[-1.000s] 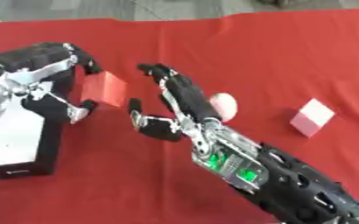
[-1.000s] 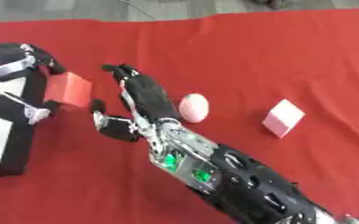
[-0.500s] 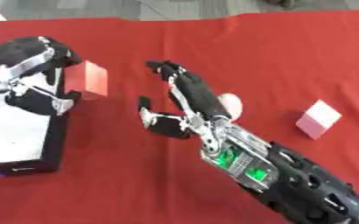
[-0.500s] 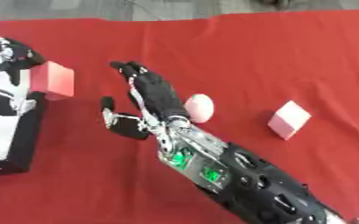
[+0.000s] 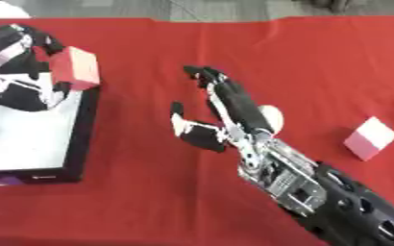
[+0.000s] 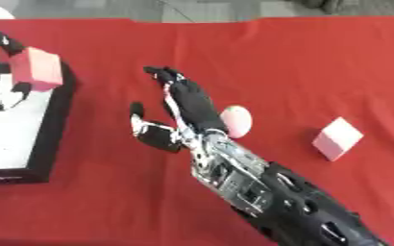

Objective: Pick up the objects with one hand, pass them to the other hand, and then place them into the box on the other side of the table.

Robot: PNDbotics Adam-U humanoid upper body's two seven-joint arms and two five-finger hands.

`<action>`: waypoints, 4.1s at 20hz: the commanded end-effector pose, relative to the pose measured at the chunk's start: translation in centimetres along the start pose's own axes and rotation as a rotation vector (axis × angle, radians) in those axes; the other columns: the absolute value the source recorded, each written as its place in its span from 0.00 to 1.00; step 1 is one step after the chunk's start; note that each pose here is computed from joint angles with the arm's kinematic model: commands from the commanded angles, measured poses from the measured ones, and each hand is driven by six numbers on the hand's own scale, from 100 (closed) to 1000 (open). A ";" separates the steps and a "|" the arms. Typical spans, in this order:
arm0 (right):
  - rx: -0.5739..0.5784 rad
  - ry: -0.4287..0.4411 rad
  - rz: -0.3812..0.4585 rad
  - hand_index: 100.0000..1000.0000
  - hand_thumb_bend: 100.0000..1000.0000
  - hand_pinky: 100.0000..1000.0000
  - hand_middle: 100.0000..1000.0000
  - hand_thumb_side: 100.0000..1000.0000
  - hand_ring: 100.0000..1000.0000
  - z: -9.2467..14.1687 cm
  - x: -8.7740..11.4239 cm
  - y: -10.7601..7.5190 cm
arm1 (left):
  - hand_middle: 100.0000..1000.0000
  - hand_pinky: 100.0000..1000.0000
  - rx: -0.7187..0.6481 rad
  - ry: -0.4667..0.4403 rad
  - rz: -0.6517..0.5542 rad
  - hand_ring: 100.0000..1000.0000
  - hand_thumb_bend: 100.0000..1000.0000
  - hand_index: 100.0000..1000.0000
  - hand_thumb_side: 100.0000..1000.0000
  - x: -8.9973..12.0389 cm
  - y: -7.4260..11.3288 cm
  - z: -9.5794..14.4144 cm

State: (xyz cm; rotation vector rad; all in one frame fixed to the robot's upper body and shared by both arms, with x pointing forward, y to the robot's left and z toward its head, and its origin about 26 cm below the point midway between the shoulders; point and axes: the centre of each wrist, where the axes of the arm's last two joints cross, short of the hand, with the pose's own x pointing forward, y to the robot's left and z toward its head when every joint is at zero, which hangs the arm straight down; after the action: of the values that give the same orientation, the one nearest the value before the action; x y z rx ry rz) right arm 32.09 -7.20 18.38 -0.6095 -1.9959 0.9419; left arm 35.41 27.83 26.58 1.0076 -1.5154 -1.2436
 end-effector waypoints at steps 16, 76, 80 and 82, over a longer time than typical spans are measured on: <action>-0.127 -0.026 -0.175 0.90 0.00 0.74 0.79 0.60 0.77 -0.3 0.1 -2.7 | 0.29 0.67 -0.004 0.267 -0.034 0.50 0.07 0.44 0.00 -7.5 -1.6 -0.1; 0.071 0.570 0.121 0.91 0.00 0.82 0.87 0.47 0.85 7.6 -9.2 -21.6 | 0.74 0.90 0.547 -0.197 1.040 0.71 0.33 0.78 0.73 2.0 -0.1 4.2; 0.112 0.639 0.150 0.91 0.00 0.83 0.87 0.46 0.86 8.7 -10.3 -22.0 | 0.74 0.90 0.571 -0.215 1.061 0.71 0.33 0.78 0.70 2.1 -0.2 4.3; 0.119 0.662 0.164 0.91 0.03 0.83 0.87 0.44 0.86 9.2 -10.7 -22.1 | 0.74 0.90 0.586 -0.223 1.071 0.71 0.33 0.78 0.70 2.0 -0.3 4.3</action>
State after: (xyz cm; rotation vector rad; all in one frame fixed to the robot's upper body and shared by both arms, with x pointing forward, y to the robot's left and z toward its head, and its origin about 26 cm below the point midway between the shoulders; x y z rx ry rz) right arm 28.90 -31.19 25.87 -0.8416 -1.2954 0.7968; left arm 31.19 26.75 25.33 0.2331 -2.1597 -0.1470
